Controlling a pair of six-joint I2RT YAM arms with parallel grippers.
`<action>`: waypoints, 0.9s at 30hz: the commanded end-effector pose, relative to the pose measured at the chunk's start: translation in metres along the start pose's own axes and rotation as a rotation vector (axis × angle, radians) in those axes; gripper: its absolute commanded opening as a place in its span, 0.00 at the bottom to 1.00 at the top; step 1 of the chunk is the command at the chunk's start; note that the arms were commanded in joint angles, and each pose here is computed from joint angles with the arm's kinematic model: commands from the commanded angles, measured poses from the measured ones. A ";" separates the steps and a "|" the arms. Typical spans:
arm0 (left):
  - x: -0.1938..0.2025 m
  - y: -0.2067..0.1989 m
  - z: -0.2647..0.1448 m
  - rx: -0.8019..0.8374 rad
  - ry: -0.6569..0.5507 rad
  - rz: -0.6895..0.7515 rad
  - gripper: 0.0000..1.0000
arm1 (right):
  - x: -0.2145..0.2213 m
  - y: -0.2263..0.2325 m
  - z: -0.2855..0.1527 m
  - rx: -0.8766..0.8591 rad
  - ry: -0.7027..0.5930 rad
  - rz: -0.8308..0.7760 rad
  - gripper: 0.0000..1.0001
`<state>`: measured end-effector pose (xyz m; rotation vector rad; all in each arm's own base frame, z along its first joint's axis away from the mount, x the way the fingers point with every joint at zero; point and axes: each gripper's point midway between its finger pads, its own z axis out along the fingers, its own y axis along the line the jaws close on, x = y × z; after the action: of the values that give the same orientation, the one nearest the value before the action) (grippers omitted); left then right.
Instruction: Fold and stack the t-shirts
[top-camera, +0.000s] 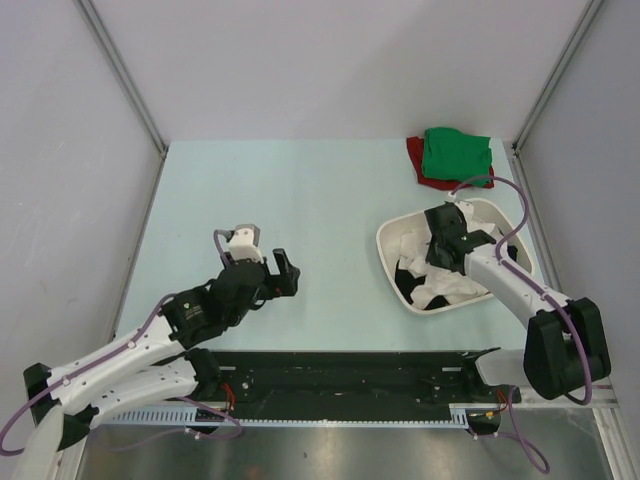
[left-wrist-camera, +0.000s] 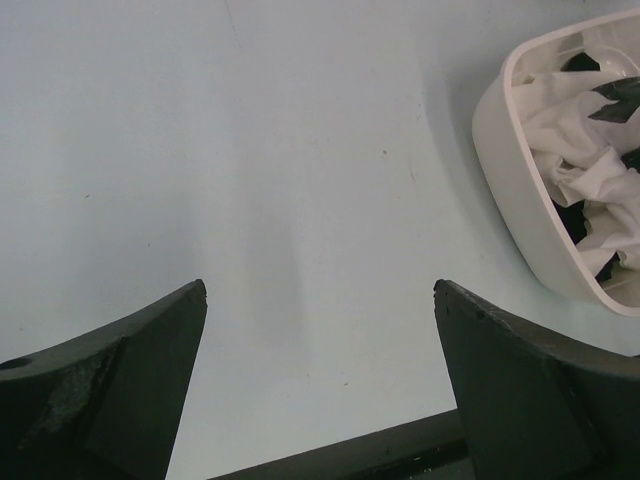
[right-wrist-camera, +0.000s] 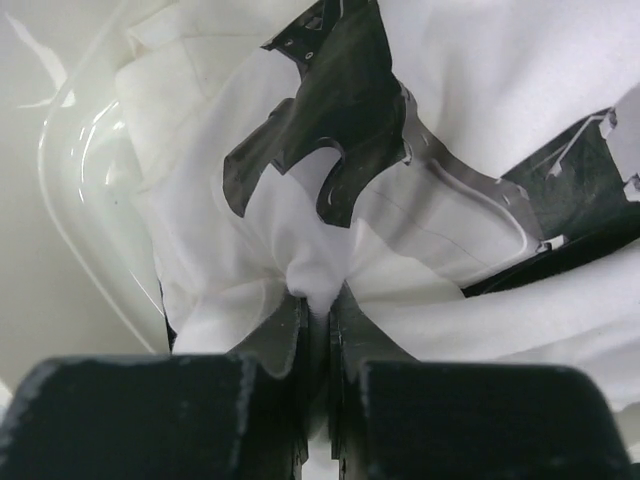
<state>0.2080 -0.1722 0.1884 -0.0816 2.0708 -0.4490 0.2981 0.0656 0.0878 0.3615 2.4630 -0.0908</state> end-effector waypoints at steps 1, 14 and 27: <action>-0.003 -0.014 0.003 0.060 -0.002 -0.015 1.00 | -0.016 -0.008 -0.015 0.015 -0.084 0.078 0.00; -0.032 -0.123 0.031 0.339 0.061 0.161 1.00 | -0.160 -0.095 -0.242 0.032 -0.704 0.388 0.00; -0.005 -0.264 0.042 0.748 0.169 0.400 0.99 | -0.185 -0.203 -0.420 0.176 -1.092 0.660 0.00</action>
<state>0.2407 -0.3742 0.2218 0.5539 2.0878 -0.8051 0.1608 -0.0837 0.5068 0.8194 1.2819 -0.0715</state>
